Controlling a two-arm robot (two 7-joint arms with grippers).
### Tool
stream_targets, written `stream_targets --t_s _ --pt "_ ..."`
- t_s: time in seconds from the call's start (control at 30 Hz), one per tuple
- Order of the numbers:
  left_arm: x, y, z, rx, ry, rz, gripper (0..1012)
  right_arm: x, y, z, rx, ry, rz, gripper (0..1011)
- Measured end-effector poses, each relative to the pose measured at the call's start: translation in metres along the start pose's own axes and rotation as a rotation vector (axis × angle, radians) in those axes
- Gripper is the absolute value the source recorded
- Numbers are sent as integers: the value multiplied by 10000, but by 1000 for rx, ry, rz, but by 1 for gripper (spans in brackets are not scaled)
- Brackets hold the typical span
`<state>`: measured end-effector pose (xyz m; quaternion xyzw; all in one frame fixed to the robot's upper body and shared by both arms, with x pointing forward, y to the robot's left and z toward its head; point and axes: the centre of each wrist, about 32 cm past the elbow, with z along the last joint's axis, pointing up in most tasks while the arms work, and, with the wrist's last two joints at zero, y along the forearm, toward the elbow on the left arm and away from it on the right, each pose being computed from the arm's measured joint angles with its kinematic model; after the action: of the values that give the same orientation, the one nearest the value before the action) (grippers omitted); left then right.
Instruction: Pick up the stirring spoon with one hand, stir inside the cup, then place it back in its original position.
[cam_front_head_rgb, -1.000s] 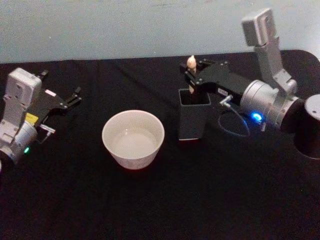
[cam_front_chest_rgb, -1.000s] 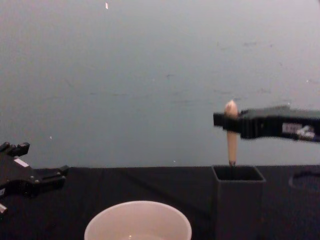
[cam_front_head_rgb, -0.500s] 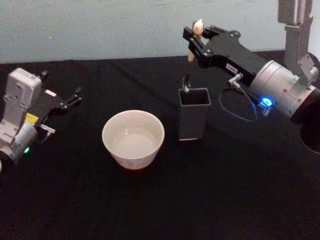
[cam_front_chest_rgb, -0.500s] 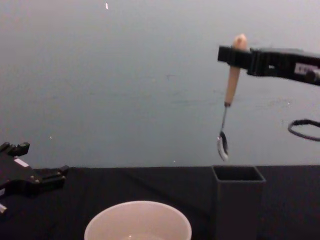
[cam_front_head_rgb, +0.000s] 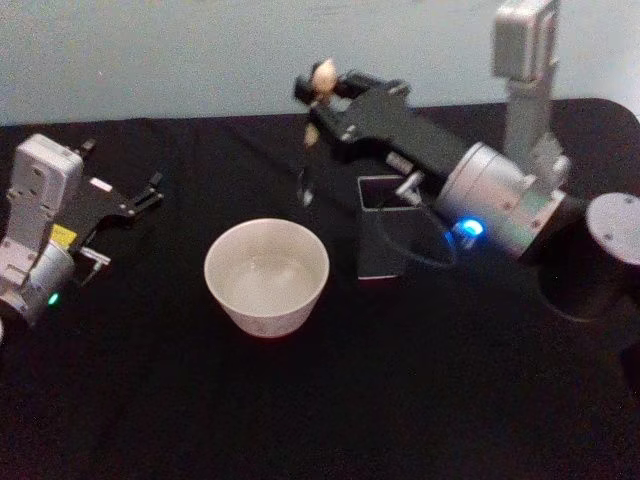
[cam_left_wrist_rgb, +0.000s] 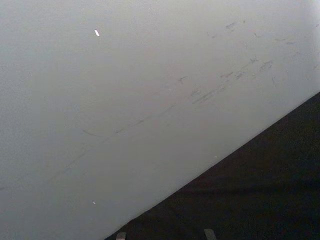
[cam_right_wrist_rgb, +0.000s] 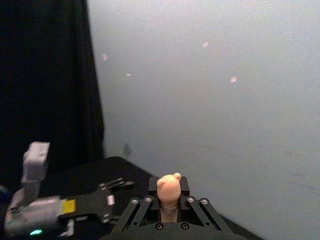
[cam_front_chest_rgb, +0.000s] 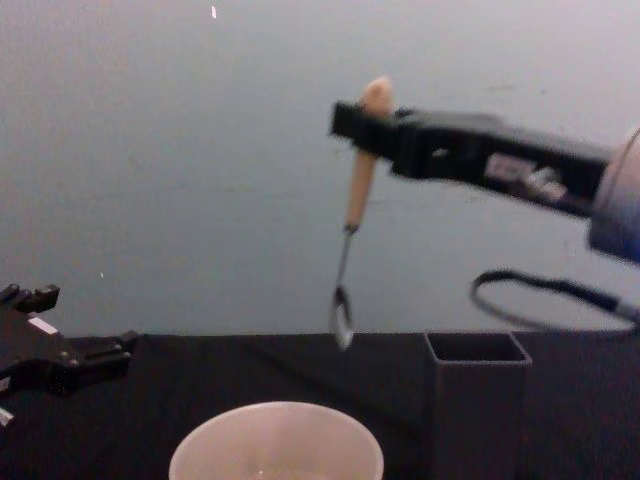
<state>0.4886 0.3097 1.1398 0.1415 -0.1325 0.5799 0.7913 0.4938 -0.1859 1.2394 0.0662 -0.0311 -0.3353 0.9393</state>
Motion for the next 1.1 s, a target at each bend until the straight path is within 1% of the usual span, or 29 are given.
stream_targets --t_s 0.1,0.13,0.27,0.3,0.33,0.37,0.43,0.47,0.63,0.93,1.1 --pt "0 0 0 0 0 0 1001 -41 40 -76 -10 4 23 215" --pt "0 0 0 0 0 0 1001 -66 62 -132 -18 6 38 215" --pt "0 0 0 0 0 0 1001 -113 101 -273 -34 10 64 215" --pt "0 0 0 0 0 0 1001 -132 116 -332 -40 13 74 215" --pt "0 0 0 0 0 0 1001 -132 116 -332 -40 13 74 215" --pt "0 0 0 0 0 0 1001 -145 125 -389 -47 17 82 214" --pt "0 0 0 0 0 0 1001 -154 132 -440 -52 19 89 214" --pt "0 0 0 0 0 0 1001 -160 135 -491 -57 21 94 214" --pt "0 0 0 0 0 0 1001 -184 149 -639 -78 21 100 214" --pt "0 0 0 0 0 0 1001 -209 204 -810 -100 8 70 214" --pt "0 0 0 0 0 0 1001 -218 232 -859 -104 4 54 214"
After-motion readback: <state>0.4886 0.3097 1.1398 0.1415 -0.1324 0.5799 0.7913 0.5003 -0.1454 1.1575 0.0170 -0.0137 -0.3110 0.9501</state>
